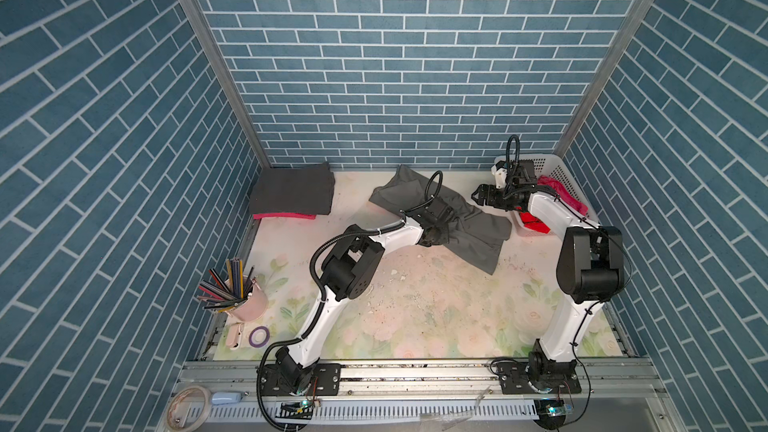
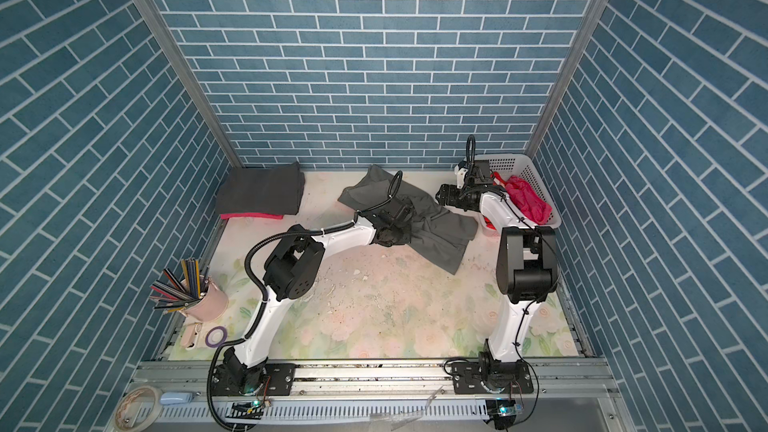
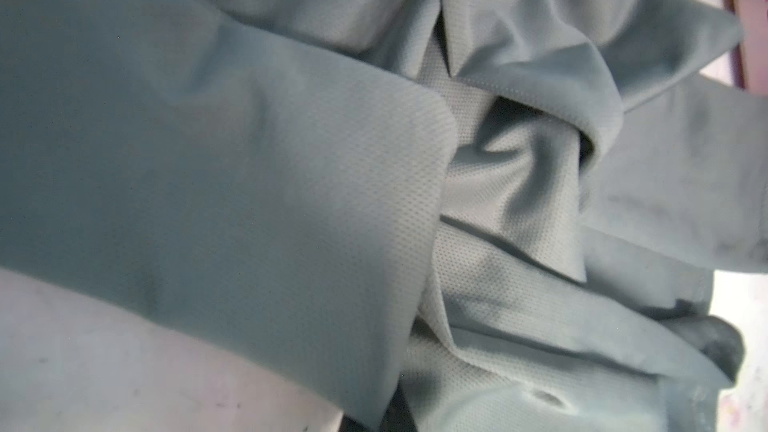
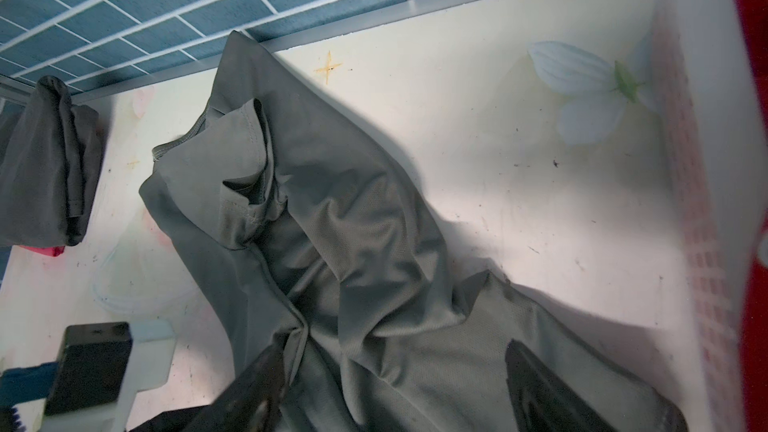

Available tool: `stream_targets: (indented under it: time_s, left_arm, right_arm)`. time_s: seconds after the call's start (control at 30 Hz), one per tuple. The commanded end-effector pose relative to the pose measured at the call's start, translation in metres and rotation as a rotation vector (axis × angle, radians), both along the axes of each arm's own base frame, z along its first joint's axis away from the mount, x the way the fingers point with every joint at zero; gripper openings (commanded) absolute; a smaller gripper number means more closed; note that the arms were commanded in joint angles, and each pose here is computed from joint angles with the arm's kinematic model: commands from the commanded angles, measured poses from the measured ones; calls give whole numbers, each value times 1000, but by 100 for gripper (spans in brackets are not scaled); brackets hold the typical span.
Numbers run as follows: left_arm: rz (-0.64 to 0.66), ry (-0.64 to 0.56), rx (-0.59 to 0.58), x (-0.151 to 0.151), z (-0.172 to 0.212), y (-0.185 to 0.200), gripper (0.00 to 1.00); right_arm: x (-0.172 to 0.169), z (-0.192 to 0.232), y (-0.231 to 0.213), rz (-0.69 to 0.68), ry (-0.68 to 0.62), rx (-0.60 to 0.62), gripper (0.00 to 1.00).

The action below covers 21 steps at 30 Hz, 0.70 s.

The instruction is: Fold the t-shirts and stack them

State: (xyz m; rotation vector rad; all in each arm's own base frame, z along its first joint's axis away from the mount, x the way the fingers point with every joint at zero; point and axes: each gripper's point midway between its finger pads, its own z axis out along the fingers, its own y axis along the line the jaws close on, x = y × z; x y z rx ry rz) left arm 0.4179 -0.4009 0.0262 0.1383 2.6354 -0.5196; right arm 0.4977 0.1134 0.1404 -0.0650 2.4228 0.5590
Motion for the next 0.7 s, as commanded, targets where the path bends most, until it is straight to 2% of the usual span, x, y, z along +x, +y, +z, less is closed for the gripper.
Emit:
stream_targets:
  time_s: [0.0, 0.13, 0.27, 0.5, 0.67]
  left_arm:
    - [-40, 60, 143, -21, -20, 34, 0]
    - [-34, 77, 155, -31, -11, 66, 0]
    - [9, 117, 104, -43, -8, 108, 0]
    - [135, 176, 100, -63, -12, 198, 0]
    - [206, 193, 34, -66, -11, 244, 0]
  right_arm:
    - [-4, 23, -1, -14, -44, 34, 84]
    - [-16, 16, -3, -22, -24, 26, 85]
    - [-33, 4, 6, -4, 0, 17, 86]
    - [-77, -28, 61, 104, 69, 3, 87]
    - [-103, -42, 109, 199, 94, 25, 87]
